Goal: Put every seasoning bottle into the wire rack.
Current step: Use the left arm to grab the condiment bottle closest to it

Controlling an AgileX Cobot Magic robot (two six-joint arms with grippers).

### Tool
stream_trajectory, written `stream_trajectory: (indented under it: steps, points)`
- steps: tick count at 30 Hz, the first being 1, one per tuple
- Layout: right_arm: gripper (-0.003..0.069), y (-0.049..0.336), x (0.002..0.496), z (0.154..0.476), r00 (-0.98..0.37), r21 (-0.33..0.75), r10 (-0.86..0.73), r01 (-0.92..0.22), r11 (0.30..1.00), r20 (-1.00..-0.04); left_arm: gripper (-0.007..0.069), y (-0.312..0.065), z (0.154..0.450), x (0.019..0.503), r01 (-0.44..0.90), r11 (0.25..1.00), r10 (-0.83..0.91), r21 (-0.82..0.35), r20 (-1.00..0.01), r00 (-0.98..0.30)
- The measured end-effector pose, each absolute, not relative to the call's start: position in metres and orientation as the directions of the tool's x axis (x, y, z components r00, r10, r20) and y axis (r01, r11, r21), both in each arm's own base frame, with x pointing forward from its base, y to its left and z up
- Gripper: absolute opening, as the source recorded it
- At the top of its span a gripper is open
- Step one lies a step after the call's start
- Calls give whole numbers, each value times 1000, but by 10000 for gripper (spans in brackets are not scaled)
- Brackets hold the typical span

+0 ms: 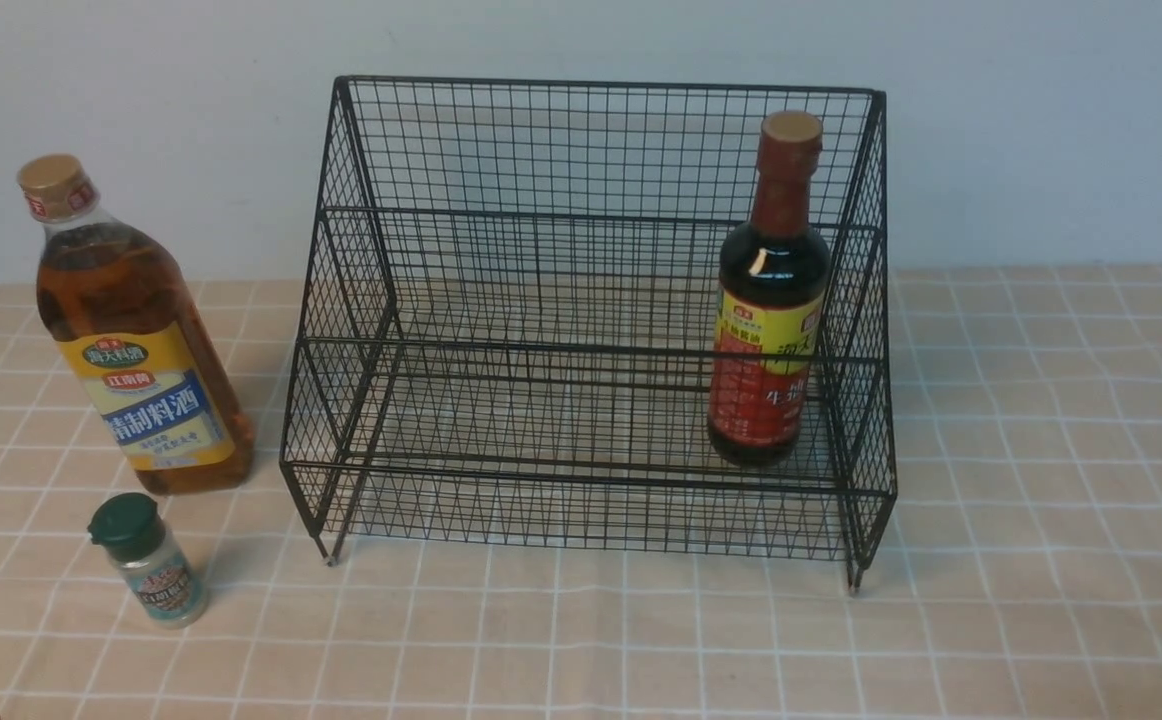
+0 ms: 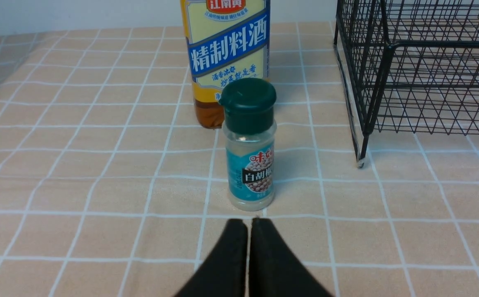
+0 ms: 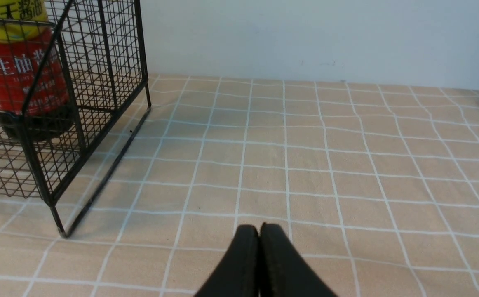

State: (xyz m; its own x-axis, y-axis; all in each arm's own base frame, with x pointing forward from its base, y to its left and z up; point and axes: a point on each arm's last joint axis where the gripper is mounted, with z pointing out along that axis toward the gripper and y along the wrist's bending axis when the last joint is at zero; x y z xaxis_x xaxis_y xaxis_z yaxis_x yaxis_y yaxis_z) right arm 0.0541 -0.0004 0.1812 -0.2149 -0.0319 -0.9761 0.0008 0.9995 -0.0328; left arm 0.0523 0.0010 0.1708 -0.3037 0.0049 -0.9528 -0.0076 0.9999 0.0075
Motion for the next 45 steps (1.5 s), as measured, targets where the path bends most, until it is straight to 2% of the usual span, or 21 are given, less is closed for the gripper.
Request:
stream_trajectory:
  steps: [23,26,28,31,35,39,45]
  points:
    - [-12,0,54,181,-215,-32,-31,0,999,-976,-7,1,171,52,-8,1000,5,8,-953,-304]
    - [-12,0,54,181,-215,-32,-31,0,999,-976,-7,2,172,53,-7,999,35,39,-958,-286]
    - [-12,0,54,181,-215,-32,-31,0,999,-976,-7,1,177,54,-11,1000,2,5,-973,-231]
    - [-12,0,54,181,-215,-32,-31,0,999,-976,-7,0,187,56,-9,990,-144,-144,-983,-111]
    - [-12,0,54,181,-215,-32,-31,0,999,-976,-7,0,209,56,32,966,-259,-257,-959,117]
    - [-12,0,54,181,-215,-32,-31,0,999,-976,-7,1,223,53,68,962,-273,-265,-922,274]
    - [-12,0,54,181,-215,-32,-31,0,999,-976,-7,2,234,49,92,962,-273,-258,-880,388]
